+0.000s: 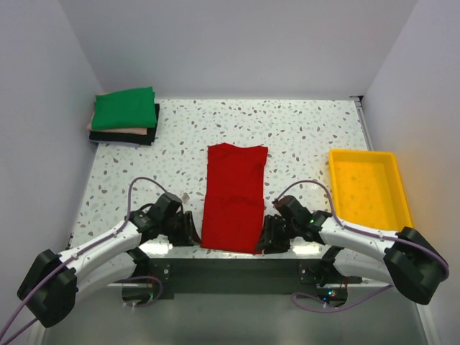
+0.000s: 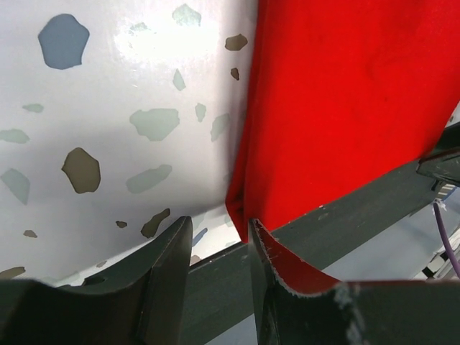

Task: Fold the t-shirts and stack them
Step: Fold the tshirt

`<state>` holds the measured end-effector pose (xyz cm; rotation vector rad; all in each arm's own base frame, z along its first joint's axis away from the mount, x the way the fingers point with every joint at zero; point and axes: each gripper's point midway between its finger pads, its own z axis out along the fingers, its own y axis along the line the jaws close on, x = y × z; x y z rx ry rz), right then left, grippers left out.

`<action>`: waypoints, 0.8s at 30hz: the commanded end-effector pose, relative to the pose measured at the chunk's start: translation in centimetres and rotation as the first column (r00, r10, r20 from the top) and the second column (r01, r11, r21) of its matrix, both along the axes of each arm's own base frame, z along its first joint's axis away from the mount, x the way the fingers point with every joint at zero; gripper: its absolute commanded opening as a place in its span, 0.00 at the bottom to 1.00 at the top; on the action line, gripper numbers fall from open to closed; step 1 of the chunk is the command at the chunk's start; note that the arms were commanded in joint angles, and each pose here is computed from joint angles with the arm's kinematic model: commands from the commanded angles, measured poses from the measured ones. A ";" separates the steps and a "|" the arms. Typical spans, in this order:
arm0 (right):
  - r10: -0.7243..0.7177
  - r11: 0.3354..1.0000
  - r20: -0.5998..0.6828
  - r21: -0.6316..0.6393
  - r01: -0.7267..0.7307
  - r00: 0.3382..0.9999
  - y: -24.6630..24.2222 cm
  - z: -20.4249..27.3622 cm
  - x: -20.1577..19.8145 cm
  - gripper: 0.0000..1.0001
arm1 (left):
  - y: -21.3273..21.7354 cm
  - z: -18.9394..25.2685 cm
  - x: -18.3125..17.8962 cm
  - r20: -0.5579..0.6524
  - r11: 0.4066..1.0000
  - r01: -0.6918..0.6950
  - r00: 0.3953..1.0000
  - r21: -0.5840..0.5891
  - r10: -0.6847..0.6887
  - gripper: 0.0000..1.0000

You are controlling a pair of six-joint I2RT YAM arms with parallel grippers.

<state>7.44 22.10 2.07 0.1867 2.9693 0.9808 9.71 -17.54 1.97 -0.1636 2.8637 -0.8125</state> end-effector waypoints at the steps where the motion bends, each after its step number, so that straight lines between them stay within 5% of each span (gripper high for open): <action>1: -0.027 0.999 -0.033 -0.038 0.026 0.999 -0.9 -1.3 -0.8 0.47 | -1.1 1.5 0.4 0.033 0.998 0.009 0.999 -0.063 -0.007 0.41; 10: -0.065 0.997 -0.039 -0.047 0.063 0.997 -1.6 -1.9 -1.1 0.47 | -1.9 4.7 1.2 0.102 0.992 0.045 0.994 -0.115 -0.034 0.42; 24: -0.076 0.995 -0.030 -0.060 0.074 0.997 -1.8 -2.5 -1.0 0.46 | -1.0 0.6 0.2 0.016 0.999 0.012 1.000 -0.032 -0.011 0.41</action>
